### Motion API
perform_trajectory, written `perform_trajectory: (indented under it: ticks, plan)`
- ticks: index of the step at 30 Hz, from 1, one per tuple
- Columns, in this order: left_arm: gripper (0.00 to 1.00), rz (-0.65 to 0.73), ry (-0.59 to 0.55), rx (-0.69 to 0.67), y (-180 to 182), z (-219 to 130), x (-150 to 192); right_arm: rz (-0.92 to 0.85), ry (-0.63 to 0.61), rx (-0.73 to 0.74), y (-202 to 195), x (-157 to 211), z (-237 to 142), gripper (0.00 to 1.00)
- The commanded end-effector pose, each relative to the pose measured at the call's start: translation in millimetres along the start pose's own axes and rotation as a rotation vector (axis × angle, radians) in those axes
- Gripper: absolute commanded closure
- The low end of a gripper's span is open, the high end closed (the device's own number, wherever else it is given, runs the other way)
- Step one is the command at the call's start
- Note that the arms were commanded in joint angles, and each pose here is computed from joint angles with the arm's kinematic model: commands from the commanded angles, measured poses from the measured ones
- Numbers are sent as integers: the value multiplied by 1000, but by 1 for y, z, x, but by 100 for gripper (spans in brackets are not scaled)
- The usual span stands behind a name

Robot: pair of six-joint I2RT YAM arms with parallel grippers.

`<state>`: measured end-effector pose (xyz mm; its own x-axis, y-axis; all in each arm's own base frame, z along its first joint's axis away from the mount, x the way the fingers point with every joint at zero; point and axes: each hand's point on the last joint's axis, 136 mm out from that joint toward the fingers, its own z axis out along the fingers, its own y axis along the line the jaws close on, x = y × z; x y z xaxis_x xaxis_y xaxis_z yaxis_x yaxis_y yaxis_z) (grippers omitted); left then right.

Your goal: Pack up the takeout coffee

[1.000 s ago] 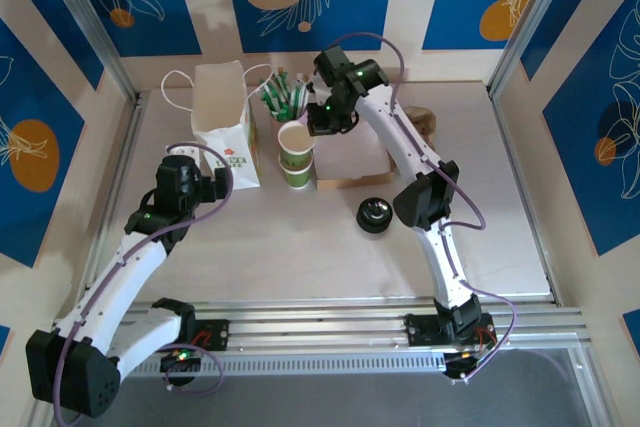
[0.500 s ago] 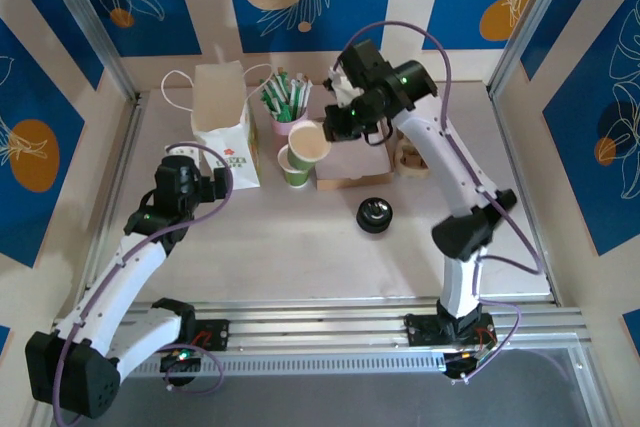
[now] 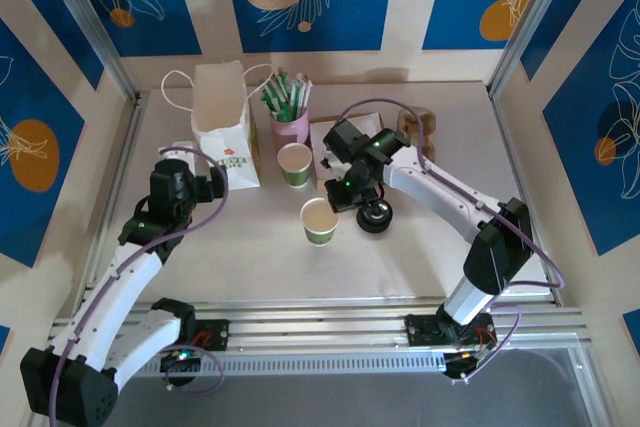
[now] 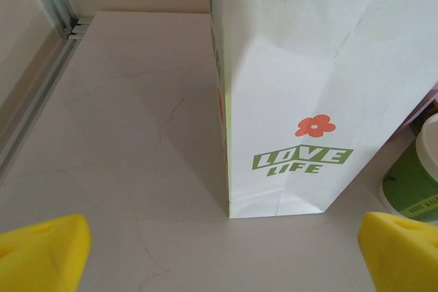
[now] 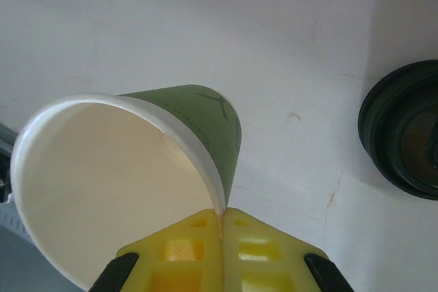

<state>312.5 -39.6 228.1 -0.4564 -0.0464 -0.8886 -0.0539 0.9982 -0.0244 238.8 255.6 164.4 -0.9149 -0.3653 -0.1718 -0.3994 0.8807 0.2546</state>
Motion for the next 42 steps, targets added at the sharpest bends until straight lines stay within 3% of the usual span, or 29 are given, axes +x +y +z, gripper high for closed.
perform_trajectory:
  ticks: [1,16,27,33,39,42]
  plan:
    - [0,10,-16,4,-2,-2,0,12,-24,-24,7,-5,13,100]
    - [0,24,-13,1,-3,-2,0,27,42,49,-6,8,48,97]
    - [0,29,-13,2,-4,-3,0,-4,-51,72,-6,-2,2,50]
    - [0,32,-17,1,-3,-4,-1,62,-100,148,-46,-3,-20,33]
    - [0,35,-21,7,-5,-5,-2,131,-46,246,-91,11,-5,16]
    - [0,37,-20,8,-5,-5,-2,154,-27,271,-105,15,7,15]
